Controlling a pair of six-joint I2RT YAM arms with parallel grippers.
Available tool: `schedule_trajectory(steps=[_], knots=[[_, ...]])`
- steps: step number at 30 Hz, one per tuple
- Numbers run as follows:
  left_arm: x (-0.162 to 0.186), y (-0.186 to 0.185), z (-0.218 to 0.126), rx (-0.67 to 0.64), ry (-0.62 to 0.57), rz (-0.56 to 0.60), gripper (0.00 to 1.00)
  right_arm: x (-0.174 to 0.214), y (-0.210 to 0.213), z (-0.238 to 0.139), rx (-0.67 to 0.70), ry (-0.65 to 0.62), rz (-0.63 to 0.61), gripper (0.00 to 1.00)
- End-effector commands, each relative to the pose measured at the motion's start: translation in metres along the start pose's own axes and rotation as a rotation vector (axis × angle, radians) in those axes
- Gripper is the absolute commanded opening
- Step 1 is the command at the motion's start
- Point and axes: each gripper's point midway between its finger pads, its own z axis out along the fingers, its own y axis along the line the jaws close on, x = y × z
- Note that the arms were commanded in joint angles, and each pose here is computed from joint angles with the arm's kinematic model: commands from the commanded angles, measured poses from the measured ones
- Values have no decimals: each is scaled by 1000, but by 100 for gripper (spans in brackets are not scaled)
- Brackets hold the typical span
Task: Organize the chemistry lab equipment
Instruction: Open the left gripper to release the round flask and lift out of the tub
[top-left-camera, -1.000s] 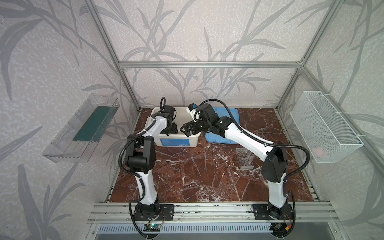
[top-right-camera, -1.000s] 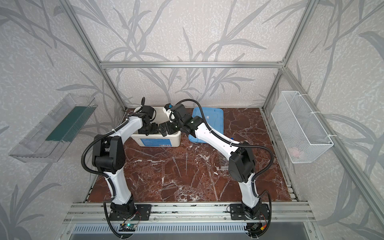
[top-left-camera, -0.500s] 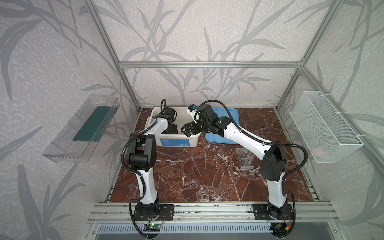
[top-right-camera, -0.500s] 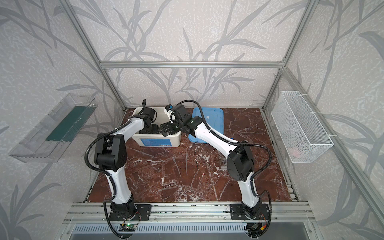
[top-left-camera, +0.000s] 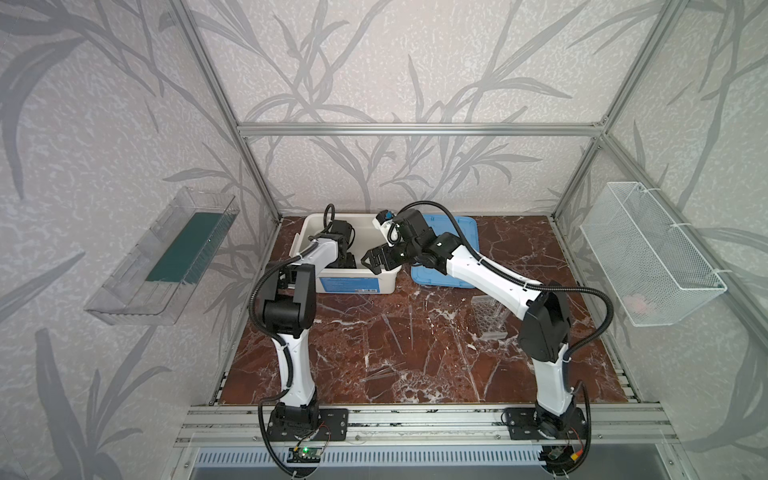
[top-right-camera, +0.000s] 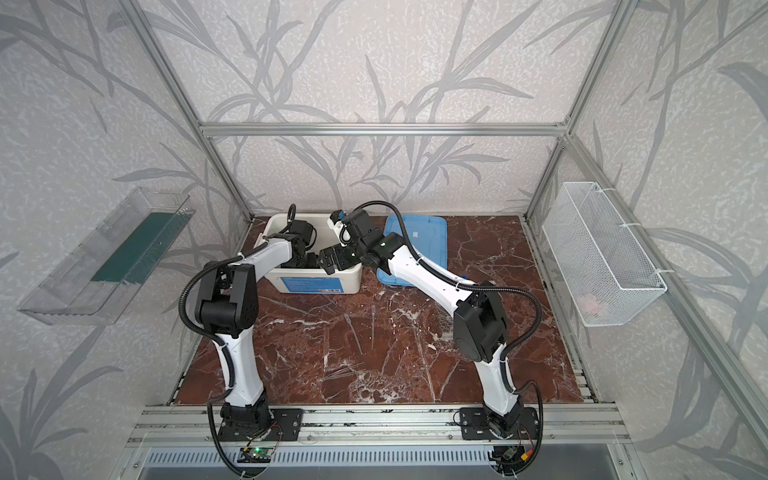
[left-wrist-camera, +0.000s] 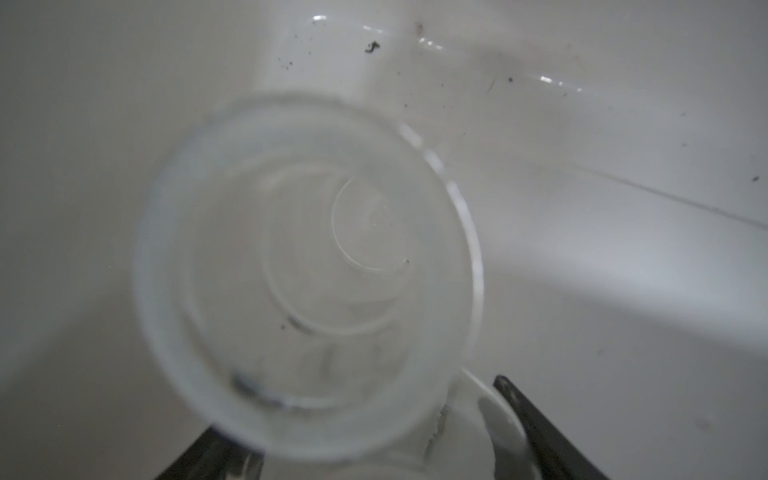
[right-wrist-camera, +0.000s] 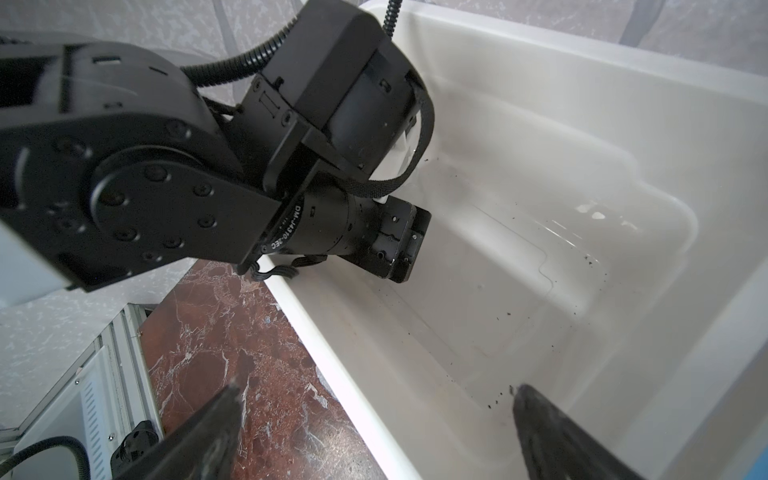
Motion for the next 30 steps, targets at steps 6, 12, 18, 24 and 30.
schedule_trajectory(steps=[6, 12, 18, 24, 30], knots=[[0, 3, -5, -3, -3, -21, 76, -8, 3, -1, -9, -15, -4, 100], [-10, 3, -25, 17, -43, -23, 93, -10, 4, -4, -9, -20, -1, 100], [-16, 2, -38, 29, -60, -25, 99, -15, 7, -10, -13, -33, -5, 100], [-16, 0, -65, 65, -53, -31, 99, -19, 9, -19, -11, -46, -12, 100], [-24, 3, -117, 106, -128, -49, 99, -29, 21, -41, -36, -75, -6, 100]])
